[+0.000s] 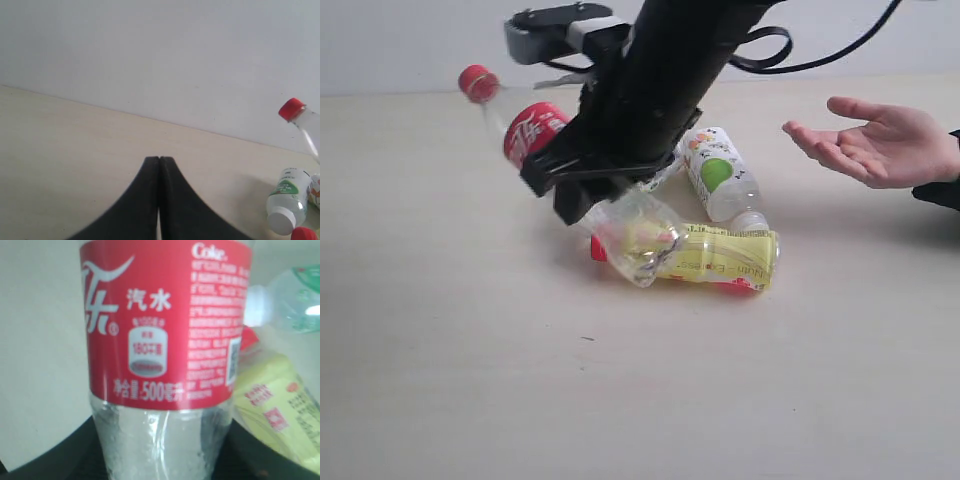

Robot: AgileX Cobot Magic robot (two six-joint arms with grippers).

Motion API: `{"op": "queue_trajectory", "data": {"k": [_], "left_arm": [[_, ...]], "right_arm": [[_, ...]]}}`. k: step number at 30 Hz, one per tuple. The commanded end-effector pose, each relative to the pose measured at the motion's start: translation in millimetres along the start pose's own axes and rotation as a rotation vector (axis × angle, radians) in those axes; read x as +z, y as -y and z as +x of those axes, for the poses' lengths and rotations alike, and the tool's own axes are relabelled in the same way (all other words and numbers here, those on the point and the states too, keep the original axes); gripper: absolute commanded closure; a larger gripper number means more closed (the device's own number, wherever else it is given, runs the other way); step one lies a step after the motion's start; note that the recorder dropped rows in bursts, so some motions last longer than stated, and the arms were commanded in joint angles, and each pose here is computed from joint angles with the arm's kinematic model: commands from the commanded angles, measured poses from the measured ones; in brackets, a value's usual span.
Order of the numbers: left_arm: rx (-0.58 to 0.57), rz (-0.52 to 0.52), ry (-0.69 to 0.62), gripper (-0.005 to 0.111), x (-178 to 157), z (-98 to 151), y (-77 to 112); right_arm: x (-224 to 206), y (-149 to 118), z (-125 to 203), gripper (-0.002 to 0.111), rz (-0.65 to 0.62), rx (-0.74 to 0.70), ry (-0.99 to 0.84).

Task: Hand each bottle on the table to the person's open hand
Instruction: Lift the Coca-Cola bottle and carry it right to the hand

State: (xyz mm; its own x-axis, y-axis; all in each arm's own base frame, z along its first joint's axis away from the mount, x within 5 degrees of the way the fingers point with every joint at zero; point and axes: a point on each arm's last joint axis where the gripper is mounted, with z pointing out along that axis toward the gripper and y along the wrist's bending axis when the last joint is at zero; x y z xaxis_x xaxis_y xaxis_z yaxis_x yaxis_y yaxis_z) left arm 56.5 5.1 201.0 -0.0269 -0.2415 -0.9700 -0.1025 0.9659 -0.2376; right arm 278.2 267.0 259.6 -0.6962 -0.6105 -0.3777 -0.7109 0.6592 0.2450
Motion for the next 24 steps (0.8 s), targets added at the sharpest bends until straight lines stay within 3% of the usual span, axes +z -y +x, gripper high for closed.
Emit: {"op": "queue_trajectory", "data": {"k": [1,10,20,24], "left_arm": [[-0.002,0.005,0.005,0.107,0,0,0.3],[-0.002,0.005,0.005,0.107,0,0,0.3],[-0.002,0.005,0.005,0.107,0,0,0.3],[-0.002,0.005,0.005,0.107,0,0,0.3]], "right_arm": [[-19,33,10,0.108,0.048,0.068,0.019],[-53,78,28,0.108,0.166,0.174,0.052],[-90,146,60,0.108,0.339,0.441,0.025],[-95,156,68,0.108,0.401,0.487,-0.01]]}}
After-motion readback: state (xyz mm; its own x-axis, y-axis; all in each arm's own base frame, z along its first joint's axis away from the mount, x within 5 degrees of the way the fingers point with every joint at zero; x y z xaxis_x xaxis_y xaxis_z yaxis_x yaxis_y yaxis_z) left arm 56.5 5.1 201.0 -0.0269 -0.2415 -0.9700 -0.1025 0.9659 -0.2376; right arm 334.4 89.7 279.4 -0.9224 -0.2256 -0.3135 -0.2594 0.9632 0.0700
